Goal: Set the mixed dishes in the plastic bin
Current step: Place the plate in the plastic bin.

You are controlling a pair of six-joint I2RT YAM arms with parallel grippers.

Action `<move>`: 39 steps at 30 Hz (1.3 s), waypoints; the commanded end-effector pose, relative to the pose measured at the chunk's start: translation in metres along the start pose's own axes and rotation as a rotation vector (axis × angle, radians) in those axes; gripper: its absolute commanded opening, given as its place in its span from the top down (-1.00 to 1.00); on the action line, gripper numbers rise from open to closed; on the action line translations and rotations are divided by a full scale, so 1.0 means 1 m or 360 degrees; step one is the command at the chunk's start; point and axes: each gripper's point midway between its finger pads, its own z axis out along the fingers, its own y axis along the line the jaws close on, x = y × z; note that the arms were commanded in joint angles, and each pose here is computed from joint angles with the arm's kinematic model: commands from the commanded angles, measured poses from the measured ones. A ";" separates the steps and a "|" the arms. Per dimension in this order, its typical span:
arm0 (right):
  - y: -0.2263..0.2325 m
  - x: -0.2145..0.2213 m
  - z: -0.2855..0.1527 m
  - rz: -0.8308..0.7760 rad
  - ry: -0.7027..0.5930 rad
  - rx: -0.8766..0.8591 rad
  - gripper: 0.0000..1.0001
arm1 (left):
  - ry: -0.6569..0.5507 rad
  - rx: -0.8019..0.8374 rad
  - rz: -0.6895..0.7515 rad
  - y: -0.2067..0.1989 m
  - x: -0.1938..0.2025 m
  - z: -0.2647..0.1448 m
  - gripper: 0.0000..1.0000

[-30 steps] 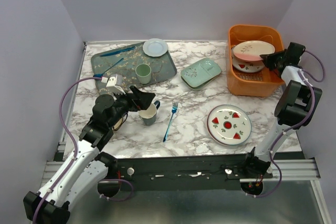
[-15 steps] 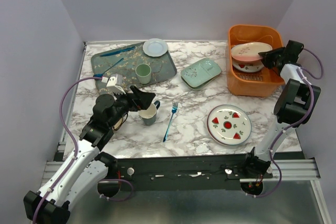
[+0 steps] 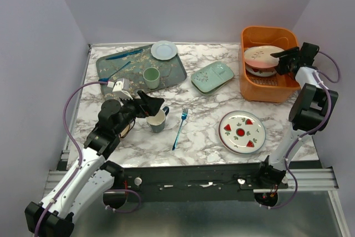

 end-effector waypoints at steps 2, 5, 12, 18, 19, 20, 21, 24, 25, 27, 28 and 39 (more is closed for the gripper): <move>0.010 -0.020 -0.006 -0.0089 -0.0109 0.0045 -0.41 | -0.0045 0.0009 -0.0006 -0.002 -0.007 -0.001 -0.97; 0.006 -0.019 -0.005 -0.0108 -0.0121 0.0115 -0.48 | -0.0046 0.0007 -0.0009 -0.002 -0.007 -0.001 -0.97; 0.004 -0.015 -0.001 -0.0175 -0.0129 0.0204 -0.66 | -0.0046 0.0007 -0.0013 -0.001 -0.006 -0.002 -0.97; -0.006 -0.015 0.004 -0.0204 -0.0142 0.0287 -0.75 | -0.0050 0.0014 -0.0017 -0.002 -0.006 -0.002 -0.97; -0.007 -0.015 0.004 -0.0214 -0.0142 0.0291 -0.75 | -0.0048 0.0009 -0.0018 -0.001 -0.006 -0.002 -0.97; -0.008 -0.015 0.004 -0.0215 -0.0138 0.0300 -0.75 | -0.0050 0.0014 -0.0017 -0.002 -0.006 -0.002 -0.97; -0.009 -0.014 0.006 -0.0220 -0.0133 0.0307 -0.75 | -0.0048 0.0012 -0.0018 -0.002 -0.006 -0.001 -0.97; -0.012 -0.015 0.006 -0.0246 -0.0137 0.0337 -0.76 | -0.0049 0.0016 -0.0020 -0.002 -0.006 -0.001 -0.97; -0.013 -0.015 0.007 -0.0264 -0.0136 0.0345 -0.76 | -0.0049 0.0016 -0.0020 -0.002 -0.006 -0.001 -0.97; -0.013 -0.017 0.006 -0.0276 -0.0150 0.0376 -0.82 | -0.0047 0.0018 -0.0020 -0.003 -0.006 -0.001 -0.97; -0.014 -0.016 0.007 -0.0290 -0.0143 0.0386 -0.85 | -0.0049 0.0022 -0.0019 -0.003 -0.006 -0.002 -0.97; -0.022 -0.012 0.012 -0.0329 -0.0095 0.0501 -0.99 | -0.0049 0.0019 -0.0032 -0.002 -0.005 -0.002 -0.97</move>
